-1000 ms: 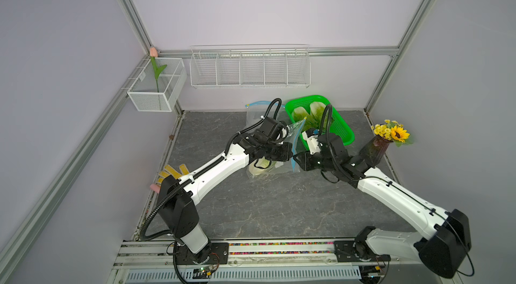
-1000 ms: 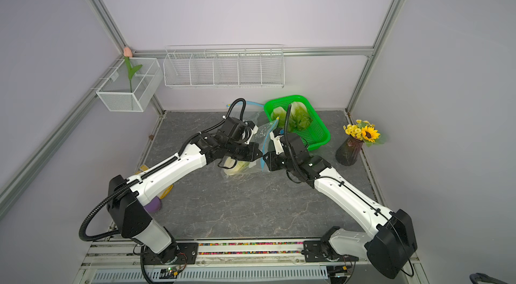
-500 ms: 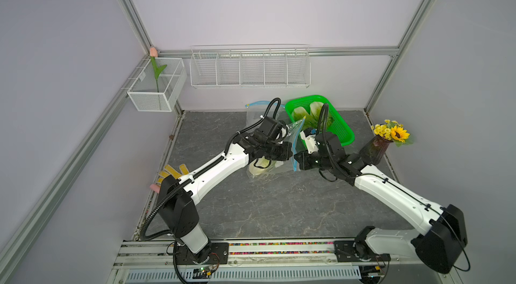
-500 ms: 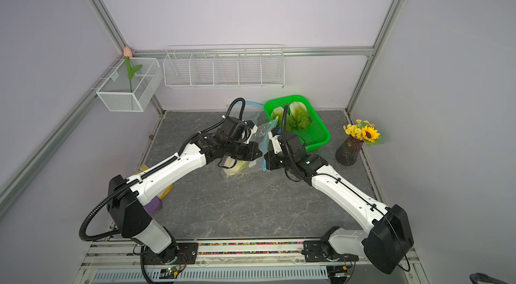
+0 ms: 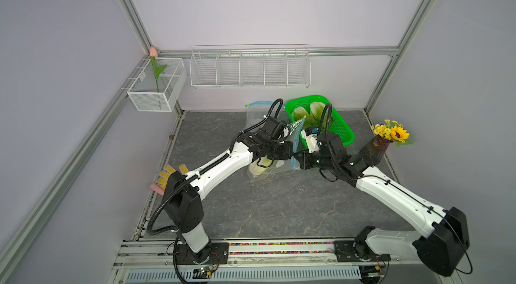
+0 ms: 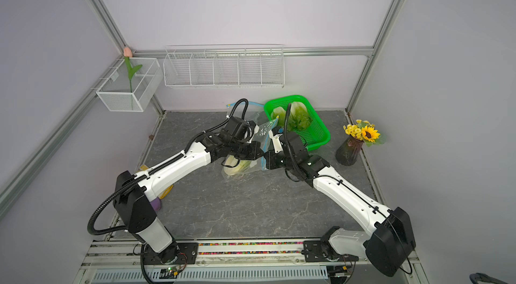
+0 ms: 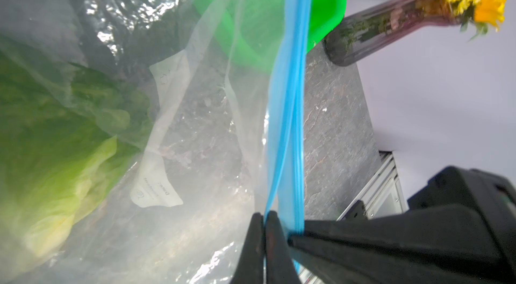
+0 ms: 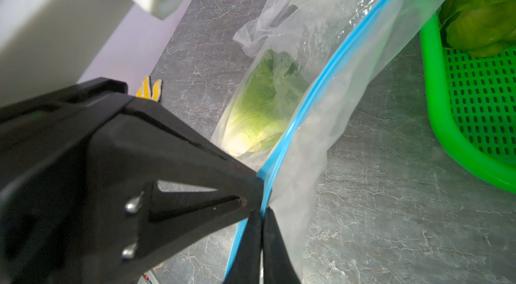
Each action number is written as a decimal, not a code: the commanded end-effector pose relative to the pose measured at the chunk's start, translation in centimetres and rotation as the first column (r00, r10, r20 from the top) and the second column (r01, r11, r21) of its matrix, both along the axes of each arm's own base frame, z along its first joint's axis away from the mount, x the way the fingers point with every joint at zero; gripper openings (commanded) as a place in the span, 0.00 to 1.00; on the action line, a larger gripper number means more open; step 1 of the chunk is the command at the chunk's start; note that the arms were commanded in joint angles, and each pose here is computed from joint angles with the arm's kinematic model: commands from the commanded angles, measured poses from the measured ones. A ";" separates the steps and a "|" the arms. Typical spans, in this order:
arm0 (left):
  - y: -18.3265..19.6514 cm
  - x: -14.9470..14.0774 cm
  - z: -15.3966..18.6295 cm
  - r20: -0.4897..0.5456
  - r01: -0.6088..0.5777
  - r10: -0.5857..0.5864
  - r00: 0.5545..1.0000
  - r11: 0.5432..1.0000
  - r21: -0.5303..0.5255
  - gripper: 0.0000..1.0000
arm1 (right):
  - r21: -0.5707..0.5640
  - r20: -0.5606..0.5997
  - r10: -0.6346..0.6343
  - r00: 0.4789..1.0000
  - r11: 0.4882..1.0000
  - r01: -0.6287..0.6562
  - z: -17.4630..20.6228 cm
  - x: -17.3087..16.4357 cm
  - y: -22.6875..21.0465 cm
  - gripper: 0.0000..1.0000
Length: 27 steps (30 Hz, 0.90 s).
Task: Open the zip-top bag and take out the chinese cabbages
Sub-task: Open the zipper of the food storage bag at the center of the board.
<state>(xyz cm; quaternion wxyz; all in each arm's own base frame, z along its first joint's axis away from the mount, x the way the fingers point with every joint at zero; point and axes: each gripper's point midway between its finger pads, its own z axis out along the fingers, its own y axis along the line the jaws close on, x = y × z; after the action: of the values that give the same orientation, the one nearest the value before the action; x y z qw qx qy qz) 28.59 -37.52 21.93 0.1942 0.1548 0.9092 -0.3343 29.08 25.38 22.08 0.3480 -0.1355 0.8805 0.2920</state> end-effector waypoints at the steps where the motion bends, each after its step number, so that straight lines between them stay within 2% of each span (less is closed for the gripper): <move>1: -0.1 1.0 0.9 0.027 -0.034 0.034 0.999 0.999 0.003 0.00 | 0.012 0.032 -0.013 0.999 1.000 0.013 0.9 0.0 -0.2 0.07; 5: 0.9 1.7 1.3 0.065 -0.083 0.080 0.995 0.996 0.041 0.00 | -0.077 0.024 -0.109 0.994 0.991 0.110 -0.1 0.5 -2.3 0.07; 12: 4.5 2.7 3.2 0.155 -0.206 0.194 0.969 0.976 0.071 0.00 | -0.197 0.027 -0.332 0.943 0.923 0.330 -1.2 1.3 -6.9 0.07; 15: 5.6 2.8 4.4 0.191 -0.240 0.225 0.956 0.969 0.061 0.00 | -0.179 0.011 -0.361 0.932 0.917 0.357 -1.3 1.5 -7.2 0.07; 18: 5.5 2.6 5.5 0.207 -0.235 0.228 0.951 0.972 0.010 0.00 | -0.066 0.016 -0.280 0.960 0.958 0.280 0.1 2.0 -4.8 0.07; 20: 5.3 2.4 5.8 0.203 -0.224 0.219 0.954 0.975 -0.001 0.00 | 0.012 0.038 -0.233 0.972 0.973 0.232 1.6 2.3 -3.3 0.21; 22: 5.1 2.3 5.7 0.195 -0.218 0.214 0.957 0.976 -0.003 0.00 | 0.073 0.068 -0.212 0.975 0.976 0.207 3.1 3.0 -2.3 0.44; 27: 5.0 2.3 6.1 0.202 -0.208 0.207 0.957 0.978 -0.017 0.00 | 0.098 0.085 -0.184 0.979 0.980 0.176 4.9 5.2 -0.9 0.57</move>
<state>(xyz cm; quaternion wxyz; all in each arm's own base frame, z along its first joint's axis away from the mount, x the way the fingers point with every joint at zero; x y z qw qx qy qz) 30.70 -32.92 27.52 0.3096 0.1024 0.8990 -0.2925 32.79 23.14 24.63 0.3987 -0.0410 0.8774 0.2637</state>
